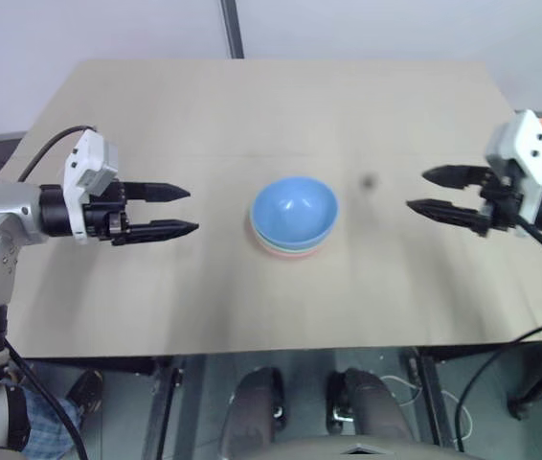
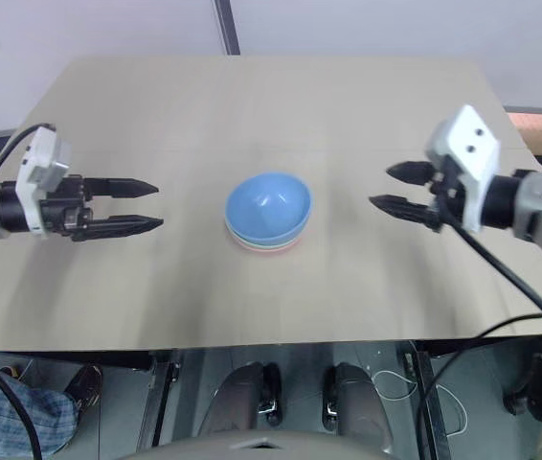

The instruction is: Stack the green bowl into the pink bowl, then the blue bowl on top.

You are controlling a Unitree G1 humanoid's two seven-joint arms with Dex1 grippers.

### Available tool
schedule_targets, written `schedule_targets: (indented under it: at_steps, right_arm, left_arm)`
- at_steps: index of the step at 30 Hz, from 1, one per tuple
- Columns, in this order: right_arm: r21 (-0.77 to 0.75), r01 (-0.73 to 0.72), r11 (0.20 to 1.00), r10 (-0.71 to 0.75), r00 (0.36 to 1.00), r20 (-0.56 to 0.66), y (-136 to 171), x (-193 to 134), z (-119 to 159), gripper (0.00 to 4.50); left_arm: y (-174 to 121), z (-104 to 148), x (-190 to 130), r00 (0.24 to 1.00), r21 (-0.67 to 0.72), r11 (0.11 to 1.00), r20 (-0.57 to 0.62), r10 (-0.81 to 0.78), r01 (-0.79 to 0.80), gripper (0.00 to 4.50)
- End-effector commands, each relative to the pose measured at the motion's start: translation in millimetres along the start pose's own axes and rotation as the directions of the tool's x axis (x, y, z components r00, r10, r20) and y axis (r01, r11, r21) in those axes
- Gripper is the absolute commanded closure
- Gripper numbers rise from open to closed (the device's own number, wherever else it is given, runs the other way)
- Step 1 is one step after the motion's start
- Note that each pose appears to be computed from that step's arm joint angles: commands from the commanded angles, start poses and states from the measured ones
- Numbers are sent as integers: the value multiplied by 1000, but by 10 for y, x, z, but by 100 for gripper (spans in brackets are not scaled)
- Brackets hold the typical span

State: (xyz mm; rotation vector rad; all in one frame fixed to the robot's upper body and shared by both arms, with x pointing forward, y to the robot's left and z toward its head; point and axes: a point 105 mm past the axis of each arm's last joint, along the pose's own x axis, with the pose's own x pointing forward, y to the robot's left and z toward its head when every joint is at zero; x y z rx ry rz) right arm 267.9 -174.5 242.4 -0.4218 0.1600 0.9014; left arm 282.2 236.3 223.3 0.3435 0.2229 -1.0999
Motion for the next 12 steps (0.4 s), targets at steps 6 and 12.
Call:
schedule_targets:
  at_steps: [6, 12]
  right_arm:
    - [45, 54, 998, -60, 987, 147, -124, -518, -18, 177]
    - [50, 21, 999, -28, 988, 150, -121, -531, -40, 177]
  left_arm:
    - [-102, 142, -191, 999, 20, 999, 47, 24, -25, 111]
    - [-152, 99, -215, 1000, 30, 999, 27, 13, -13, 111]
